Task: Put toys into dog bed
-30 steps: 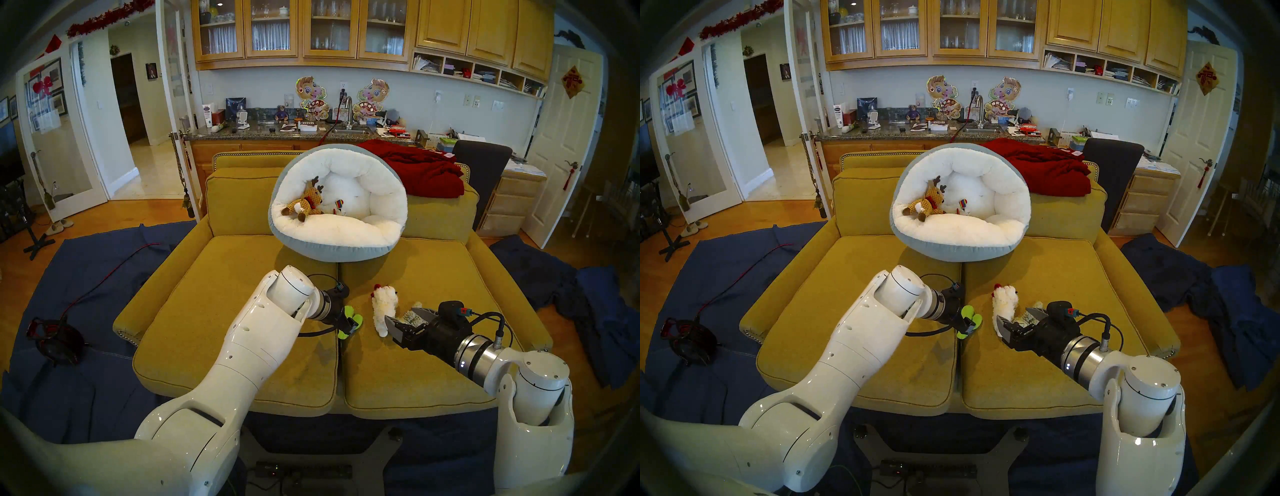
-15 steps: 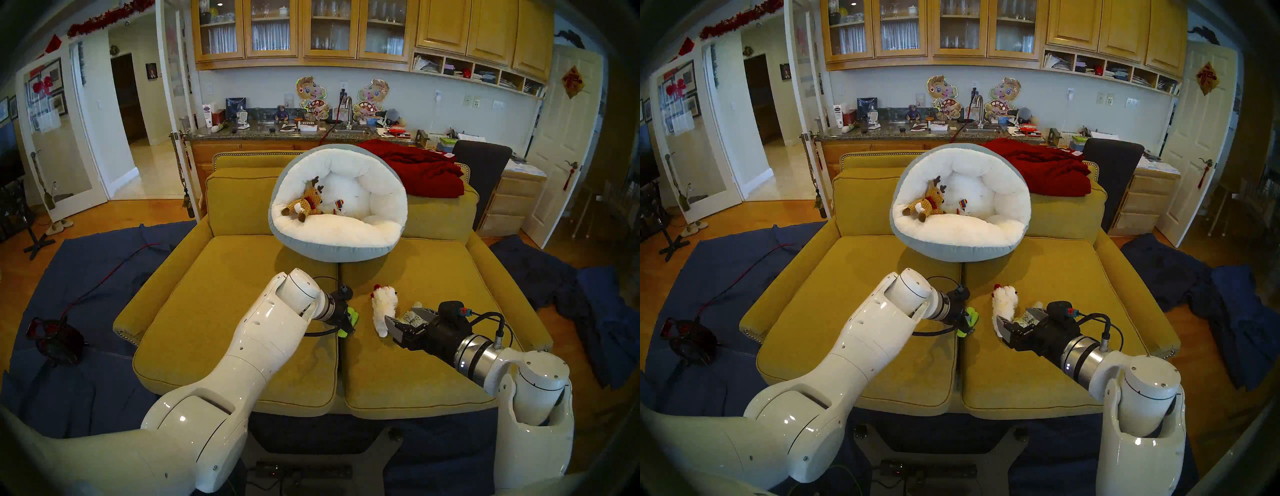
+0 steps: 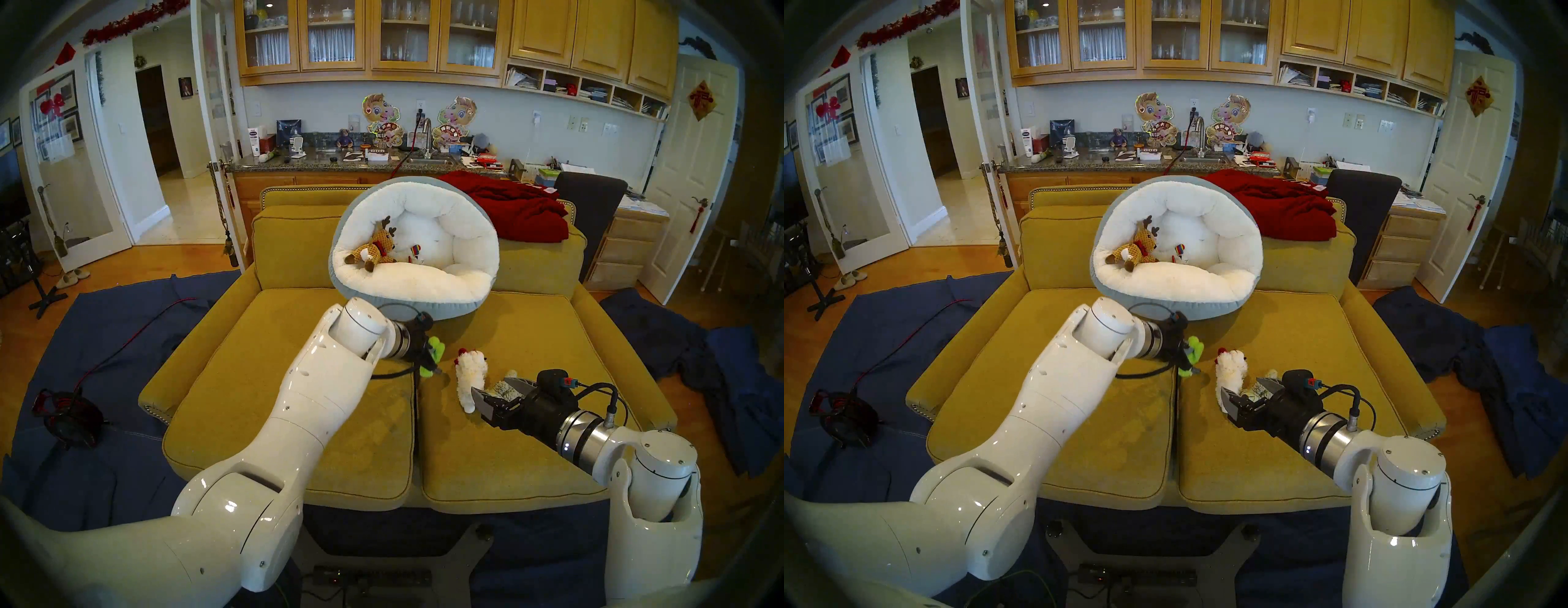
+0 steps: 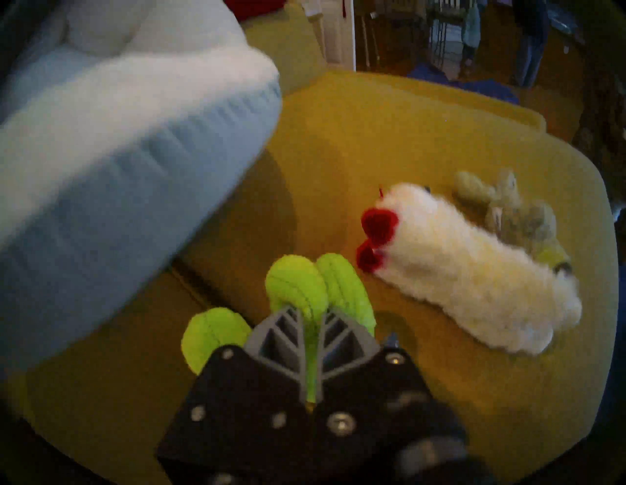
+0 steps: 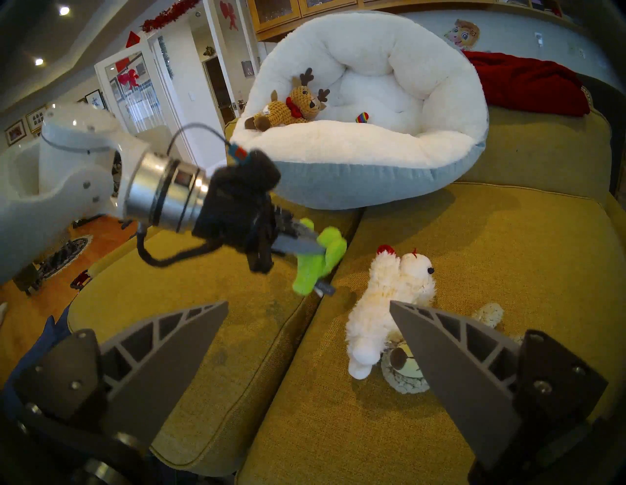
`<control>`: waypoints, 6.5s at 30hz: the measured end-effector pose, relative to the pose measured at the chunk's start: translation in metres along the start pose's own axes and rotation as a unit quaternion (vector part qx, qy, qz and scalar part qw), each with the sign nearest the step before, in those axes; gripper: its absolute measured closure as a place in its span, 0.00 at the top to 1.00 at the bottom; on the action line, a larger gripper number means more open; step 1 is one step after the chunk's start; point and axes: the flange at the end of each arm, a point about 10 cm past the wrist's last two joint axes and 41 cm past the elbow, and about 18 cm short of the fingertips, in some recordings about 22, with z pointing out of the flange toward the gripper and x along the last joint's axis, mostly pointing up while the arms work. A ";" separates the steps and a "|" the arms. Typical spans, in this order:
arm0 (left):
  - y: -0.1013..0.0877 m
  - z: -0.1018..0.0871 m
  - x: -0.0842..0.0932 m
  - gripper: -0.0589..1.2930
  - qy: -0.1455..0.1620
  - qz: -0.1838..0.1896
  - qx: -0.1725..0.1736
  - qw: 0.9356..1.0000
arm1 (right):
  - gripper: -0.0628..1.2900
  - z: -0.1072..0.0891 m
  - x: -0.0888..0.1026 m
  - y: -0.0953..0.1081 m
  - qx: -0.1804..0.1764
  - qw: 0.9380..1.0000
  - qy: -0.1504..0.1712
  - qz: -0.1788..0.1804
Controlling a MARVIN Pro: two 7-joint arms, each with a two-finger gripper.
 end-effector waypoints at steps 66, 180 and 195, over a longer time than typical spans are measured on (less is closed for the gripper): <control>-0.115 -0.029 0.106 0.03 0.026 -0.018 0.170 0.985 | 0.96 0.004 -0.012 0.004 0.000 1.000 -0.012 0.012; -0.154 -0.109 0.009 0.96 0.110 0.001 0.007 0.994 | 0.96 0.002 -0.004 0.003 0.003 1.000 -0.007 -0.001; -0.139 -0.143 -0.067 0.96 0.083 0.000 -0.013 0.996 | 0.96 0.002 -0.004 0.003 0.004 1.000 -0.008 -0.002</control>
